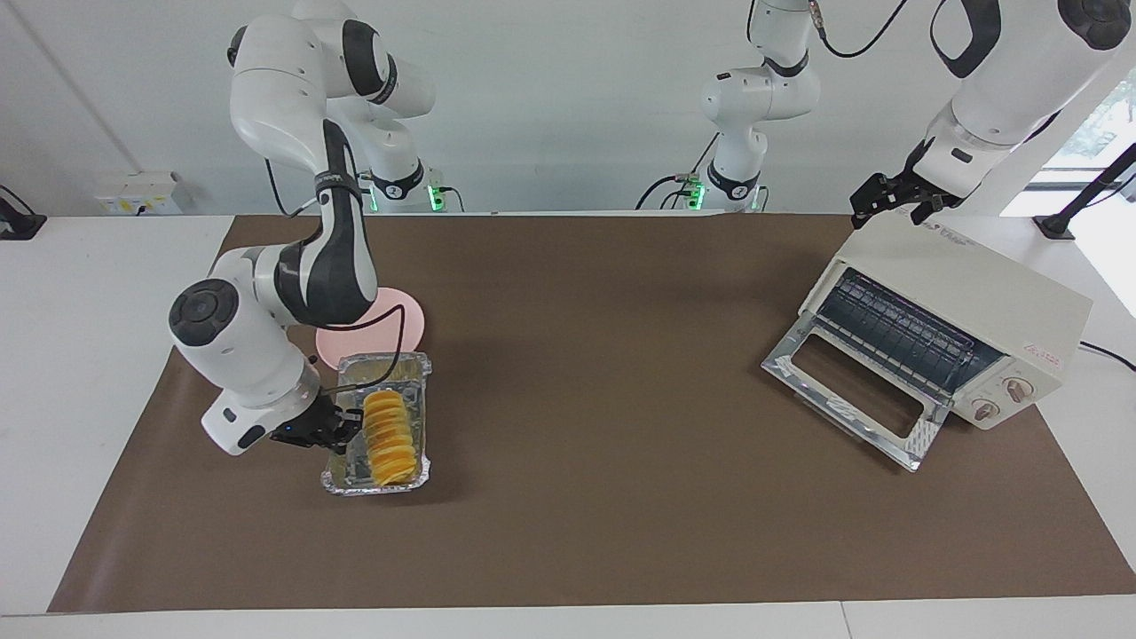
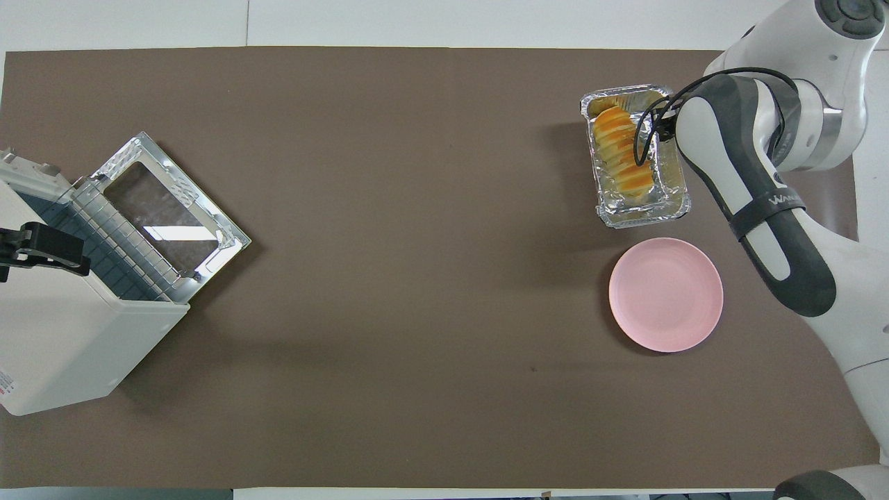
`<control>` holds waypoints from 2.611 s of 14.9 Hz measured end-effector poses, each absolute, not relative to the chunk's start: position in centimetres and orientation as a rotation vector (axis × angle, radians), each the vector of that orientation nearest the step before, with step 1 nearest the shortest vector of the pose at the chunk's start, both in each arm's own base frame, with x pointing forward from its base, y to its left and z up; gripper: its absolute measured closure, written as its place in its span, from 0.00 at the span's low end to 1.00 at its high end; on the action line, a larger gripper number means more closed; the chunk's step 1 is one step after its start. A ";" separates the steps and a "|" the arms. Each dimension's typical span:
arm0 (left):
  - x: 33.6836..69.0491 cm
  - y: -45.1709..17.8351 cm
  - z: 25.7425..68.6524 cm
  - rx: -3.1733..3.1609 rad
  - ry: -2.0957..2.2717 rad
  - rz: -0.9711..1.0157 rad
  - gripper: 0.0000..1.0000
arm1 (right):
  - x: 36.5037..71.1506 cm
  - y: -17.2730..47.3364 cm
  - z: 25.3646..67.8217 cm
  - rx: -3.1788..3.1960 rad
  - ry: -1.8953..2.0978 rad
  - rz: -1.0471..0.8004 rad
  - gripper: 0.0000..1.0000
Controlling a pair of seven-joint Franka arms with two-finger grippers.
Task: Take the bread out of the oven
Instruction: 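Drag the foil tray beyond the pink plate with the right gripper, then grasp the bread rolls in the tray with the right gripper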
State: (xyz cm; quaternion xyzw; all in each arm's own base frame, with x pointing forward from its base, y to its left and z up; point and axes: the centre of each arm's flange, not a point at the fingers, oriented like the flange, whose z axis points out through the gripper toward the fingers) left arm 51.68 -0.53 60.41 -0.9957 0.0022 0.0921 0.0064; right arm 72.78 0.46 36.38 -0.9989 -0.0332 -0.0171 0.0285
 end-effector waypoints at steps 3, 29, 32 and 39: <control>51.7 -0.6 60.4 -3.115 0.008 0.288 0.00 | 73.2 -0.6 34.3 -3.085 -0.090 -0.097 0.99; 51.7 -0.6 60.4 -3.115 0.008 0.288 0.00 | 69.9 5.3 32.5 -3.194 -0.219 -0.021 0.00; 51.7 -0.6 60.4 -3.115 0.008 0.288 0.00 | 69.9 5.4 31.6 -3.190 -0.223 -0.089 0.00; 51.7 -0.6 60.4 -3.115 0.008 0.288 0.00 | 69.8 5.1 31.0 -3.188 -0.199 -0.124 0.37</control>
